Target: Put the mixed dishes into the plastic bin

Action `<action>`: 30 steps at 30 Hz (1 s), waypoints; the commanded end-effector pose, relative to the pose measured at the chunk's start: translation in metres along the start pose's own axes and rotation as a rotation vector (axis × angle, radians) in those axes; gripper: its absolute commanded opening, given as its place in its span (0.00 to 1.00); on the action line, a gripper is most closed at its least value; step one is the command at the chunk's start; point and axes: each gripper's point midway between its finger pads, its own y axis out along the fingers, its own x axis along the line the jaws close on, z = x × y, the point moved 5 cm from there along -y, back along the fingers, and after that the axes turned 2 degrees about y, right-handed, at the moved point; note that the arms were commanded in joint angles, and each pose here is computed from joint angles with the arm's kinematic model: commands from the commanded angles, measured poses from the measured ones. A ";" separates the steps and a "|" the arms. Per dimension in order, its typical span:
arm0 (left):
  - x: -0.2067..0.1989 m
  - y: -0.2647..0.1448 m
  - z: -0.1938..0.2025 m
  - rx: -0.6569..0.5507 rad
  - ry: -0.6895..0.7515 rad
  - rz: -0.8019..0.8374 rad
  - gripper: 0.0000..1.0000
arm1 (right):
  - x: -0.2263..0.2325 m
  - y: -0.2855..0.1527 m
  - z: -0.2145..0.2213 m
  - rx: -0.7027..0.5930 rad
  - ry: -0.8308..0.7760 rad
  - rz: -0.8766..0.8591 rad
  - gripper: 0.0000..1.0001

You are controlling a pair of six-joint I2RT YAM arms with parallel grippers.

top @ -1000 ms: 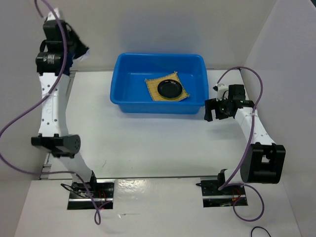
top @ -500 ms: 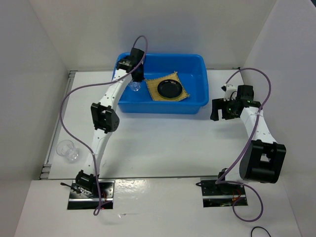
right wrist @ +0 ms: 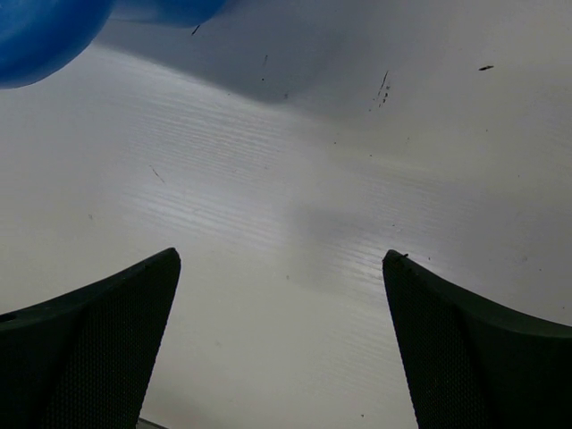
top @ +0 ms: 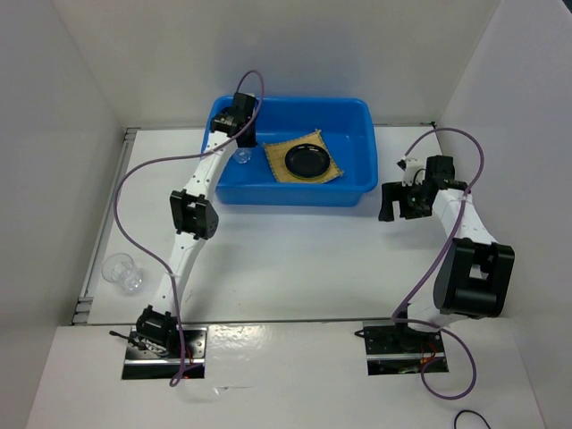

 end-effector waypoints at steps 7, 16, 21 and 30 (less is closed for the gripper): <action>0.023 -0.136 -0.100 -0.322 -0.048 -0.091 1.00 | 0.001 -0.007 -0.011 -0.039 -0.032 -0.024 0.98; 0.097 -0.300 -0.061 -0.275 -0.328 -0.508 1.00 | 0.008 -0.012 -0.013 -0.051 -0.055 -0.065 0.98; 0.166 -0.278 0.045 -0.042 -0.620 -0.484 1.00 | 0.012 -0.020 -0.017 -0.082 -0.077 -0.075 0.98; 0.250 -0.307 0.147 -0.141 -1.029 -0.679 0.97 | 0.011 -0.007 -0.013 -0.041 -0.062 -0.120 0.98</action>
